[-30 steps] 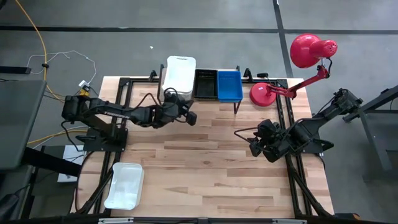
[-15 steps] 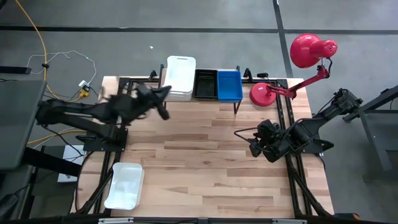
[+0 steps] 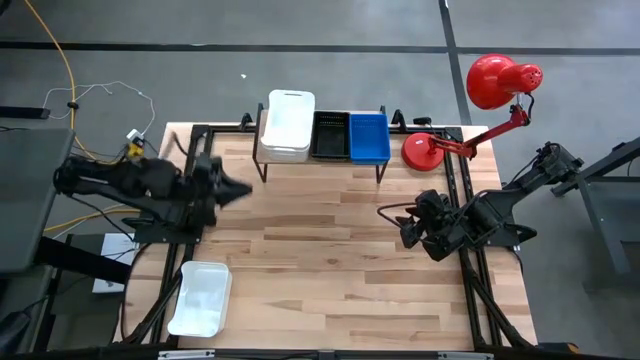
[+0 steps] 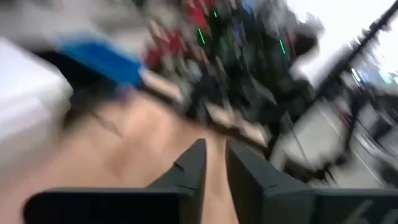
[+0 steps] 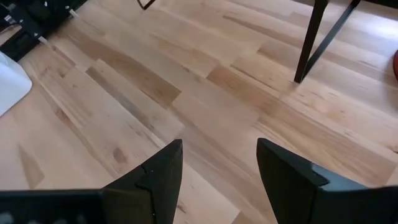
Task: Stack baskets on shelf by color
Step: Stack the white bin on top of the other bins on the shelf
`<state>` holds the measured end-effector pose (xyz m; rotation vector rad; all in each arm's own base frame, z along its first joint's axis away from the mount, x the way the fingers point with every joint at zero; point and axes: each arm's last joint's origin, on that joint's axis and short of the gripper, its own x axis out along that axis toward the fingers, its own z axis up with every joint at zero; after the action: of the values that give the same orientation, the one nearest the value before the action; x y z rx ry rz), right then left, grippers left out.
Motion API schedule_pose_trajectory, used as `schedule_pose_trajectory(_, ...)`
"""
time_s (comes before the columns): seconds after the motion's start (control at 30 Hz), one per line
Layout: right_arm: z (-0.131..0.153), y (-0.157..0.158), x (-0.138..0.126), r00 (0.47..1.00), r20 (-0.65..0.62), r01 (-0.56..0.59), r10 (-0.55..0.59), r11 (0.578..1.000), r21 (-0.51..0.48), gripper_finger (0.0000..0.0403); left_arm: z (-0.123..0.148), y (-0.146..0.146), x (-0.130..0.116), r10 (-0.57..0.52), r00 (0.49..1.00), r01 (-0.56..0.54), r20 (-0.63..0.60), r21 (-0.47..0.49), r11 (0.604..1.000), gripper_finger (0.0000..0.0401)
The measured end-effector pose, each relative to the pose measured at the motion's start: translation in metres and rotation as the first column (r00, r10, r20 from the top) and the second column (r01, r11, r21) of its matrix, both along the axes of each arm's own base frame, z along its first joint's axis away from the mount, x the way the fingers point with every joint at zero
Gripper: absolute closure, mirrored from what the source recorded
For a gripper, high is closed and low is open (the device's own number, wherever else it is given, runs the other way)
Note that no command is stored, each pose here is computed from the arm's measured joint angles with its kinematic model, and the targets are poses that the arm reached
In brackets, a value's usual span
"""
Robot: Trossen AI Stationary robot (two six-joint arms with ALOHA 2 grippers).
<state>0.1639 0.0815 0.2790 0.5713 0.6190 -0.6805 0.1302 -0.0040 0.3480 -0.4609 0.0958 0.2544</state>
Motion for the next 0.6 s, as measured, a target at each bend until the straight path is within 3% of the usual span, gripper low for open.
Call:
schedule_pose_trajectory(0.13, 0.0, 0.0, 0.0, 1.0, -0.006, -0.005, 0.005, 1.0, 0.01, 0.0211, -0.017, -0.02, 0.008, -0.186, 0.972, 0.168, -0.145, -0.125, 0.978, 0.0303)
schedule_pose_trajectory(0.27, 0.0, 0.0, 0.0, 1.0, -0.01, -0.007, 0.007, 1.0, 0.018, 0.0211, -0.035, -0.044, 0.016, -0.363, 0.887, 0.283, -0.286, -0.286, 0.916, 0.0252)
schedule_pose_trajectory(0.33, 0.0, 0.001, 0.0, 1.0, -0.013, -0.009, 0.01, 1.0, 0.023, 0.0211, -0.044, -0.059, 0.018, -0.485, 0.804, 0.34, -0.343, -0.403, 0.85, 0.0231)
schedule_pose_trajectory(0.47, -0.001, 0.001, 0.0, 1.0, -0.013, -0.009, 0.01, 1.0, 0.023, 0.0211, -0.063, -0.099, 0.016, -0.709, 0.56, 0.408, -0.429, -0.602, 0.687, 0.0204)
schedule_pose_trajectory(0.6, -0.001, 0.0, -0.001, 1.0, -0.019, -0.009, 0.01, 1.0, 0.019, 0.0211, -0.078, -0.144, 0.005, -0.785, 0.392, 0.424, -0.479, -0.663, 0.617, 0.02)
